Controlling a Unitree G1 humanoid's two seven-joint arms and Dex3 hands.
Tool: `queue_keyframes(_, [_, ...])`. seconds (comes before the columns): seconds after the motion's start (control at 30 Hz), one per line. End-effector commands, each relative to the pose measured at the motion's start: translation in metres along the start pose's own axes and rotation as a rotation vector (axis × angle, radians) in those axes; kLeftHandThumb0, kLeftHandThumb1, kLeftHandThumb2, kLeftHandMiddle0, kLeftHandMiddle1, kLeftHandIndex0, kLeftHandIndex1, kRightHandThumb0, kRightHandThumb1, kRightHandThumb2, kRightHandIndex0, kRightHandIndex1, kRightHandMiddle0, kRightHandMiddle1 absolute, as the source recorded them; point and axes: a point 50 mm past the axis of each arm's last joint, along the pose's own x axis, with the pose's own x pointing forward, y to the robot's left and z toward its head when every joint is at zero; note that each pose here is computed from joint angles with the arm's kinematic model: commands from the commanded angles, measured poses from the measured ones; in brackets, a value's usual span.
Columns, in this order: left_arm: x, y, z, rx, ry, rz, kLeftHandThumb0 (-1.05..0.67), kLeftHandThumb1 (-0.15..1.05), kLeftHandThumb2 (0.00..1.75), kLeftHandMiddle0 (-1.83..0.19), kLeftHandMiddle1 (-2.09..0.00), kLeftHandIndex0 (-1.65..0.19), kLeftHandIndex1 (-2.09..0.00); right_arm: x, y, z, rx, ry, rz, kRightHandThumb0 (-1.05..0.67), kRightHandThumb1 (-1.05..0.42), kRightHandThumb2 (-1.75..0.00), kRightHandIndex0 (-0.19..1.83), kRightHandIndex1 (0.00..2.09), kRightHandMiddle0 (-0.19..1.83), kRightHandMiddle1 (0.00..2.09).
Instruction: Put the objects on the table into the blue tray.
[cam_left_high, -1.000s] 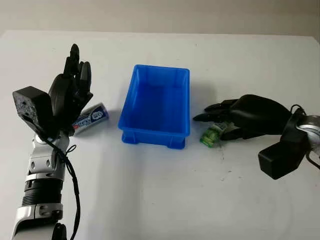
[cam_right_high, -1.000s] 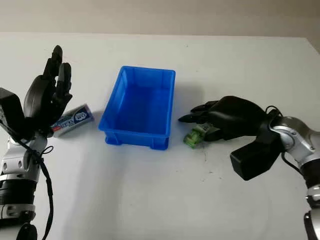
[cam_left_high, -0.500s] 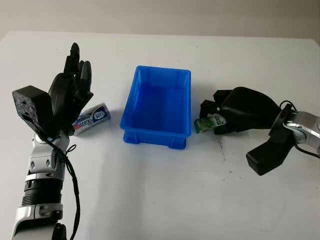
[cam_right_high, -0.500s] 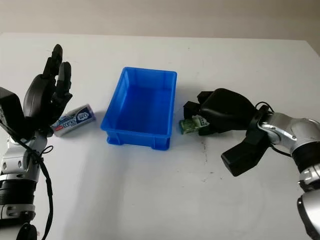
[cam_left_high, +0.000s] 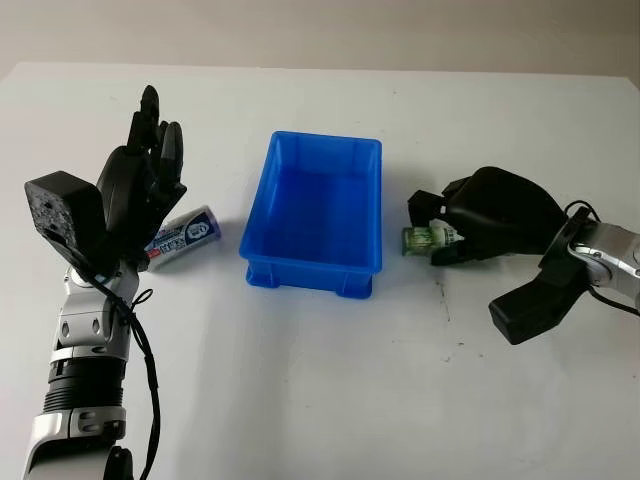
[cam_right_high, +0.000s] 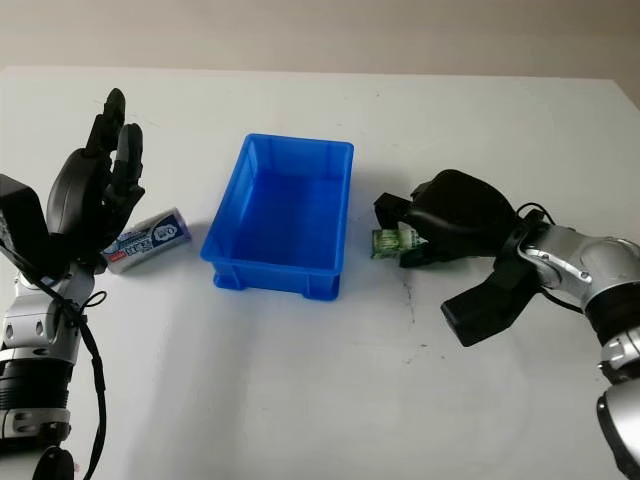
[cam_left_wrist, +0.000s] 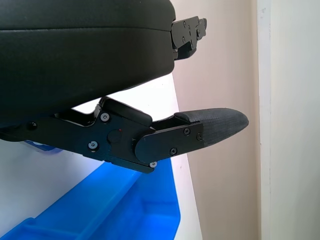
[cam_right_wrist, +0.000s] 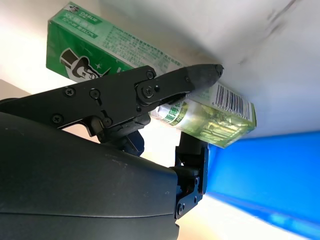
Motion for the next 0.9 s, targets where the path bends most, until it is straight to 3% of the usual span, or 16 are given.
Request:
queue_keyframes(0.0, [0.002,0.000,0.005,0.004,-0.019,0.002,-0.74,1.05,0.63,0.19,0.00,0.19,0.00,0.008,-0.021,-0.012,-0.006,0.054,-0.100,-0.47,-1.04,-0.07,0.94,2.09,0.80,2.09])
queue_keyframes(0.23, [0.003,0.000,0.006,0.010,-0.021,0.000,-0.74,1.05,0.63,0.19,0.00,0.19,0.00,0.024,-0.061,-0.028,0.000,0.155,-0.290,-0.45,-0.98,-0.05,0.97,2.09,0.82,2.09])
queue_keyframes(0.5, [0.004,-0.002,0.004,-0.005,-0.022,-0.004,-0.74,1.05,0.63,0.19,0.00,0.19,0.00,0.045,-0.100,-0.025,0.032,0.173,-0.534,-0.41,-0.99,-0.06,1.08,2.09,0.90,2.09])
queue_keyframes(0.63, [0.004,-0.003,0.003,-0.006,-0.019,-0.006,-0.74,1.05,0.63,0.19,0.00,0.19,0.00,0.058,-0.107,-0.012,0.058,0.133,-0.609,-0.42,-1.02,-0.06,1.06,2.09,0.89,2.09])
queue_keyframes(0.87, [0.003,-0.004,0.003,-0.011,-0.022,0.004,-0.73,1.05,0.63,0.19,0.00,0.19,0.00,0.088,-0.109,0.030,0.081,-0.043,-0.693,-0.45,-1.05,-0.10,1.09,2.09,0.92,2.09])
